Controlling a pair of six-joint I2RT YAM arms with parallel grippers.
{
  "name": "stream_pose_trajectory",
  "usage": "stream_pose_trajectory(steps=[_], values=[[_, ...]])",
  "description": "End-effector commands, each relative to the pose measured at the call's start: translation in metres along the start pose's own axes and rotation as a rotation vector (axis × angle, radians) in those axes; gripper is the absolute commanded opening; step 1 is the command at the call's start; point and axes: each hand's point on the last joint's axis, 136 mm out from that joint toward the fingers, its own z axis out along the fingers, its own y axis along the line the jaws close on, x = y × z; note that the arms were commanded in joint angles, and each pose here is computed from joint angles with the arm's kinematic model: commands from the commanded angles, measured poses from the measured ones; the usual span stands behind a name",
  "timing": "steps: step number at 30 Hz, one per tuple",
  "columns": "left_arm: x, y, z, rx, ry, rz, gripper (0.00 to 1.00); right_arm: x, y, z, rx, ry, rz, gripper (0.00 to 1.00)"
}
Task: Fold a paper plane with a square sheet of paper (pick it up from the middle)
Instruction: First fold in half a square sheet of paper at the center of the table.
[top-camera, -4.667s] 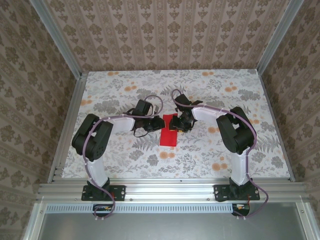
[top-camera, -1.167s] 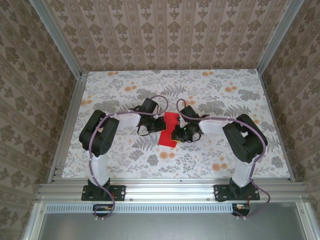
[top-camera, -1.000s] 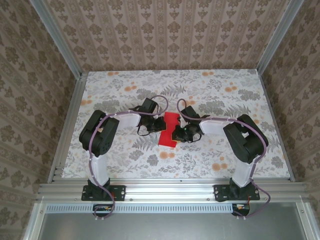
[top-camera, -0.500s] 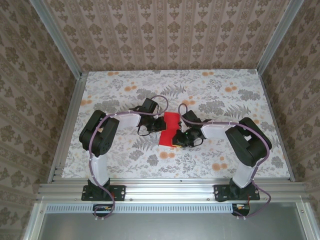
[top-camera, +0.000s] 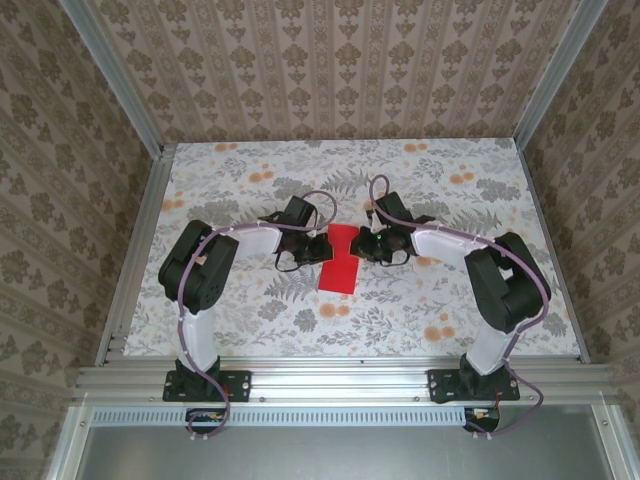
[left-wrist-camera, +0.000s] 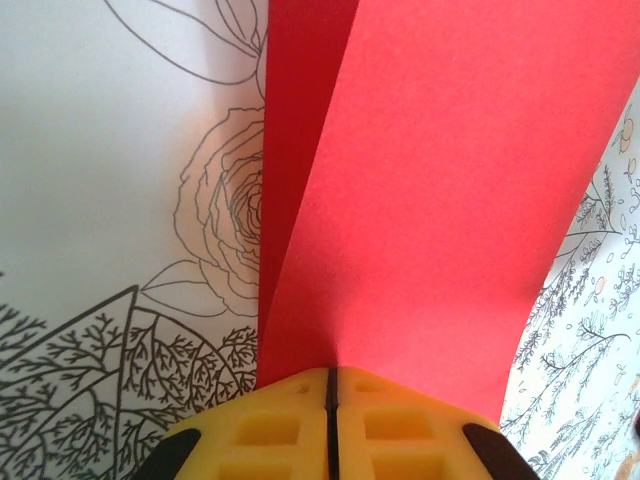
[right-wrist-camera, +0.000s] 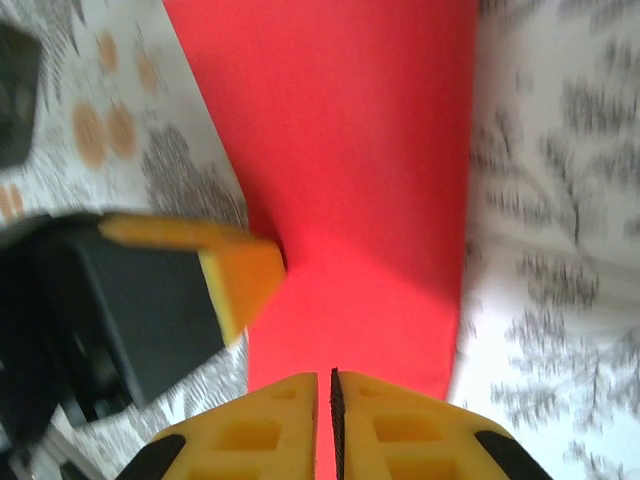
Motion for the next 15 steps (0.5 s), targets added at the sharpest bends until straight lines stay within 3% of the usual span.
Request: stream_pose_trajectory(steps=[1,12,15], values=[[0.041,0.061,0.021,-0.210,0.113,-0.083,0.09,-0.012,-0.007,0.019,0.038,0.005,-0.003,0.14],[0.046,0.069,0.020,-0.242,0.130,-0.089,0.09,-0.026,-0.056,0.038,0.123,-0.007,0.122,0.14],[0.048,0.071,0.022,-0.245,0.141,-0.091,0.09,-0.028,-0.051,0.036,0.105,-0.009,0.137,0.14]])
